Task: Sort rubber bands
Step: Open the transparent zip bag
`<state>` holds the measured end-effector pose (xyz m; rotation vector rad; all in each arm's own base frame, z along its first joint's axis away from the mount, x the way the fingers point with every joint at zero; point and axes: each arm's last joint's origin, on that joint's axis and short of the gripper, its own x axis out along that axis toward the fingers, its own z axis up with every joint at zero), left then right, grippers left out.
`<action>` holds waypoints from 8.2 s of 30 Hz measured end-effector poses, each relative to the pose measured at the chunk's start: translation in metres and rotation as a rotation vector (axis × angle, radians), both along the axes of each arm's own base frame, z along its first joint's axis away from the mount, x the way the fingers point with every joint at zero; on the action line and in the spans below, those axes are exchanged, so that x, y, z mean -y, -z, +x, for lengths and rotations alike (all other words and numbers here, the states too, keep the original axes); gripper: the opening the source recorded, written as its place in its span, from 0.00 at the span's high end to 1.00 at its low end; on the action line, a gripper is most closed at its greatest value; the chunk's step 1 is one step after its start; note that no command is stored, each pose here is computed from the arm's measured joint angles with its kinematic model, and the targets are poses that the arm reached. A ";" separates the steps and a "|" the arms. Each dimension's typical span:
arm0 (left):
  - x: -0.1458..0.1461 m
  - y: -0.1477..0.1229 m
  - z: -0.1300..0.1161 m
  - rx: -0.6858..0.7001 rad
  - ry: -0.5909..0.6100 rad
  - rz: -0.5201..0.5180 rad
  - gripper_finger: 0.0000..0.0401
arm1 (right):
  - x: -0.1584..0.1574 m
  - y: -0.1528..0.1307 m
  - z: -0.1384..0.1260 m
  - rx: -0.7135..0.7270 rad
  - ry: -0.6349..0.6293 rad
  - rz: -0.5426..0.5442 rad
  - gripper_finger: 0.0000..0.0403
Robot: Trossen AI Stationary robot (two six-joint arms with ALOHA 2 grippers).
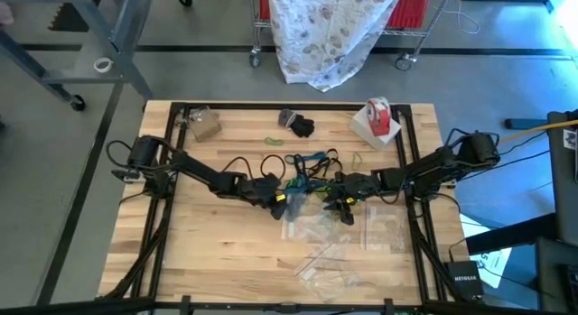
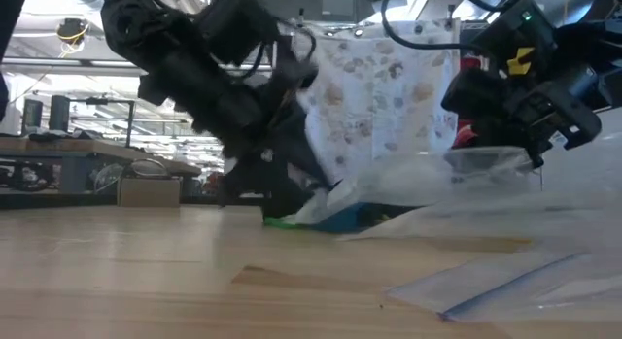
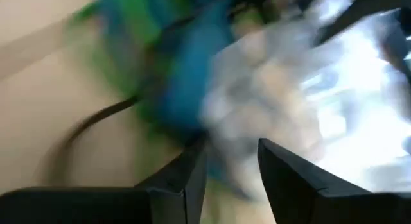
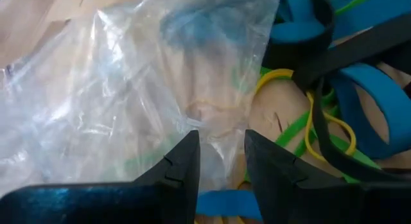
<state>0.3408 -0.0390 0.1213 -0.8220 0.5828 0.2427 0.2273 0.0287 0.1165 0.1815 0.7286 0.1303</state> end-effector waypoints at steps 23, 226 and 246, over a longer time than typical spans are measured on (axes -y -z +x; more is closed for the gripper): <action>0.001 0.001 -0.001 -0.011 -0.010 0.052 0.76 | 0.000 -0.004 0.004 0.060 0.014 -0.006 0.72; 0.011 -0.110 0.013 -0.189 0.316 0.478 0.95 | 0.008 -0.140 0.032 0.178 0.167 -0.390 1.00; 0.010 -0.109 0.011 -0.214 0.327 0.475 0.90 | 0.009 -0.145 0.023 0.165 0.153 -0.382 1.00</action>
